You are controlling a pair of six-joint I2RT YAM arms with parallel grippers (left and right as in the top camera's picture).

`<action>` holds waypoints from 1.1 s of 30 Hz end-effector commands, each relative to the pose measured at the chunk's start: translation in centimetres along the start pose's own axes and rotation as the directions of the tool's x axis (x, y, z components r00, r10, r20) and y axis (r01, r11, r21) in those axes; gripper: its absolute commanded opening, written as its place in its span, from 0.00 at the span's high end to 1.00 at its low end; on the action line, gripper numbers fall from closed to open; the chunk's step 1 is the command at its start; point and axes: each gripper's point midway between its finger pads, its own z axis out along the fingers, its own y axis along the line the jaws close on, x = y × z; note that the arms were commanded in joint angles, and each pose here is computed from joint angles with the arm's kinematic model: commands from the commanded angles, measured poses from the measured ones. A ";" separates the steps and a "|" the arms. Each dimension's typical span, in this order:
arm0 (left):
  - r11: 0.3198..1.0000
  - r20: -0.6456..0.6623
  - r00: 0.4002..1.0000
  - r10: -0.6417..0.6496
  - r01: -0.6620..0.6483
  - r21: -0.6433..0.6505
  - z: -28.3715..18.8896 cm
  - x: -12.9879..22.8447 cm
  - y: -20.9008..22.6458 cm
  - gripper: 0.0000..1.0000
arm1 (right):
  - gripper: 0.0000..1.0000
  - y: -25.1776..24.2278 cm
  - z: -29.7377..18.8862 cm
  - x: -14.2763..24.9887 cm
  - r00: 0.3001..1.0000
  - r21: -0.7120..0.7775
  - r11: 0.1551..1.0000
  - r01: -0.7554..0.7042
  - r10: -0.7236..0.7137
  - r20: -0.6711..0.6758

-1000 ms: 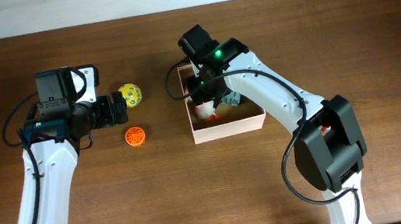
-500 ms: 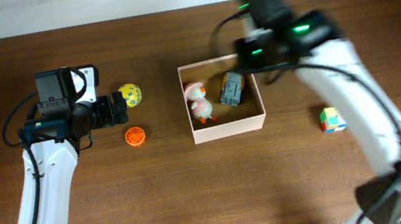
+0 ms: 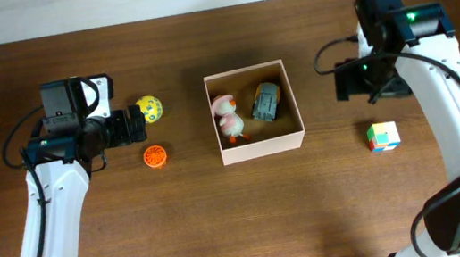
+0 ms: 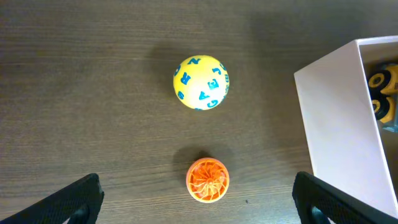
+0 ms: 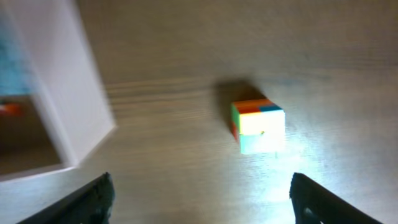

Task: Pack container
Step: 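Grasp the colour cube with the right gripper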

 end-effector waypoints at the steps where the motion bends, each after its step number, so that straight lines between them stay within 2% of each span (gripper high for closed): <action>1: 1.000 0.011 1.000 0.014 -0.014 -0.003 -0.1 -0.6 0.1 0.01 | 0.14 -3.7 2.8 1.4 0.997 0.074 0.997 -0.003 0.008 -0.073; 5: 1.000 0.011 1.000 0.014 -0.014 -0.003 -0.1 -0.6 0.1 0.01 | 0.16 -5.7 5.9 3.2 0.991 0.037 0.999 -0.022 0.027 -0.134; 11: 1.000 0.011 1.000 0.014 -0.014 -0.003 -0.1 -0.6 0.1 0.01 | 0.18 -5.8 9.2 5.5 0.982 -0.050 0.999 -0.018 0.008 -0.190; 16: 1.000 0.011 1.000 0.014 -0.014 -0.003 -0.1 -0.6 0.1 0.01 | 0.18 -4.6 11.3 5.9 0.985 -0.117 0.993 0.017 -0.036 -0.167; 23: 1.000 0.011 1.000 0.014 -0.014 -0.003 -0.1 -0.6 0.1 0.01 | 0.18 -4.7 13.2 4.8 0.994 -0.108 0.994 0.021 -0.033 -0.103; 29: 1.000 0.011 1.000 0.014 -0.014 -0.003 -0.1 -0.6 0.1 0.01 | 0.33 -4.7 13.5 3.6 0.998 -0.104 0.994 0.024 -0.031 -0.059; 33: 1.000 0.011 1.000 0.014 -0.014 -0.003 -0.1 -0.6 0.1 0.01 | 0.35 -4.7 13.9 3.9 0.997 -0.106 0.994 0.023 -0.031 -0.075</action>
